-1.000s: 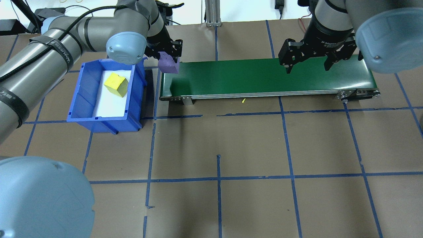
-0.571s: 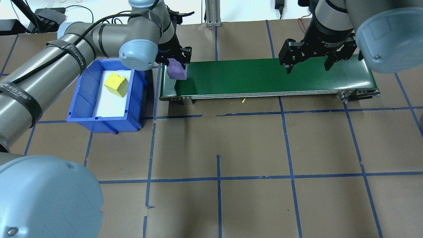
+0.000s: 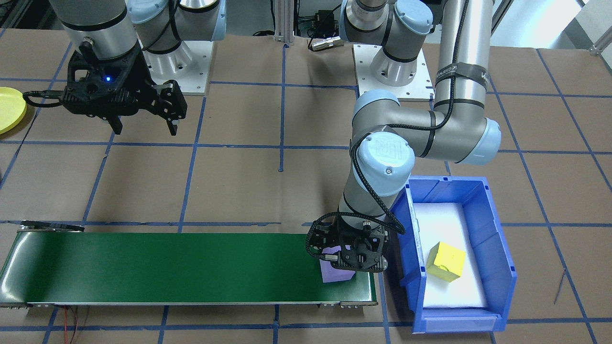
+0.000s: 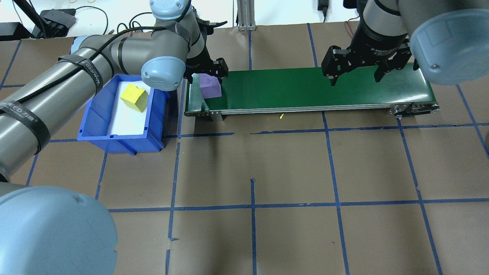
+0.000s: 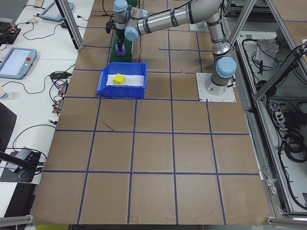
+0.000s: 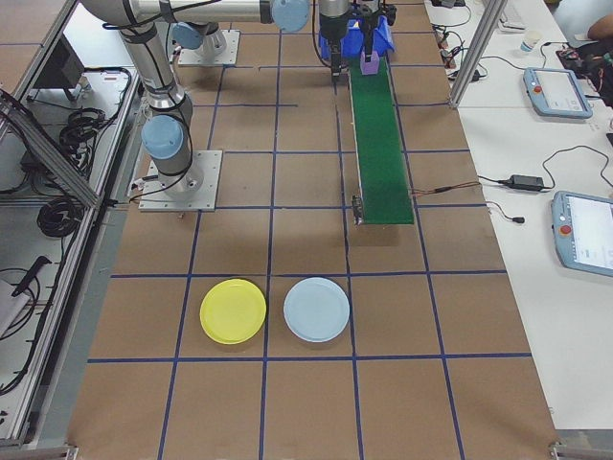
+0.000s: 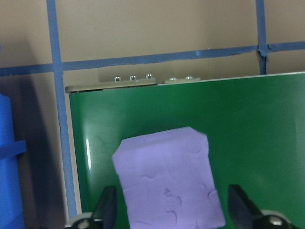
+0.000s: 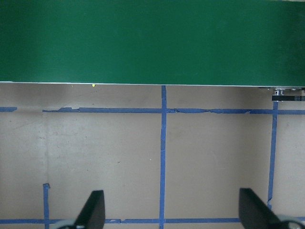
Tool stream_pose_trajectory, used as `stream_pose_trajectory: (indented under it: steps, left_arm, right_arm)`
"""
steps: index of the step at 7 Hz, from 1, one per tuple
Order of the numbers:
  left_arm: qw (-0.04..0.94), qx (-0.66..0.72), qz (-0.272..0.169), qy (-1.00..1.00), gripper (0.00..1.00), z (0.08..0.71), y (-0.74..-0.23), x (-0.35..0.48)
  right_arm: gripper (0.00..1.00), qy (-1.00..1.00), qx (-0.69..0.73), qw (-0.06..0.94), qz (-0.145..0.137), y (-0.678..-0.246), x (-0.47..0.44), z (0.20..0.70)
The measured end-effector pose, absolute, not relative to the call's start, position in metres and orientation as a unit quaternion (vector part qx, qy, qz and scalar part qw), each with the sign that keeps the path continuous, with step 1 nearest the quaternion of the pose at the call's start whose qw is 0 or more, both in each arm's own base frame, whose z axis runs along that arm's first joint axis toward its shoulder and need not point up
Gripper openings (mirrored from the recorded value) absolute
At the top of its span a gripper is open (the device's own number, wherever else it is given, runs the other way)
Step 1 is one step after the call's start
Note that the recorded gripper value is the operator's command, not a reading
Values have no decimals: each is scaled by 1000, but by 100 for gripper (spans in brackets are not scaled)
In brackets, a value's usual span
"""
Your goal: Move block left to right into plate
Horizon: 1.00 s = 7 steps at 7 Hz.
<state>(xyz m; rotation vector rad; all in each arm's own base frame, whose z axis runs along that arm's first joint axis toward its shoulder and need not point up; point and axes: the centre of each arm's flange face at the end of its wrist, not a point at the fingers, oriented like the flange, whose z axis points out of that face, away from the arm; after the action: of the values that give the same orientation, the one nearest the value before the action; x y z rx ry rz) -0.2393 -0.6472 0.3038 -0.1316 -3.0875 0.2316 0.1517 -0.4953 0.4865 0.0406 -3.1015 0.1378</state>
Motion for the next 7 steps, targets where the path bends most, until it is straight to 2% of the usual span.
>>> stream_pose_trajectory:
  steps: [3,7]
  left_arm:
    - [13,-27,96,-995,100,360,-649,-194]
    - [-7,-68,73,-995,100,344,-675,-69]
  right_arm:
    - [100,-999,13,18,44,-495,152,486]
    - [100,-999,15,19,43,-495,152,486]
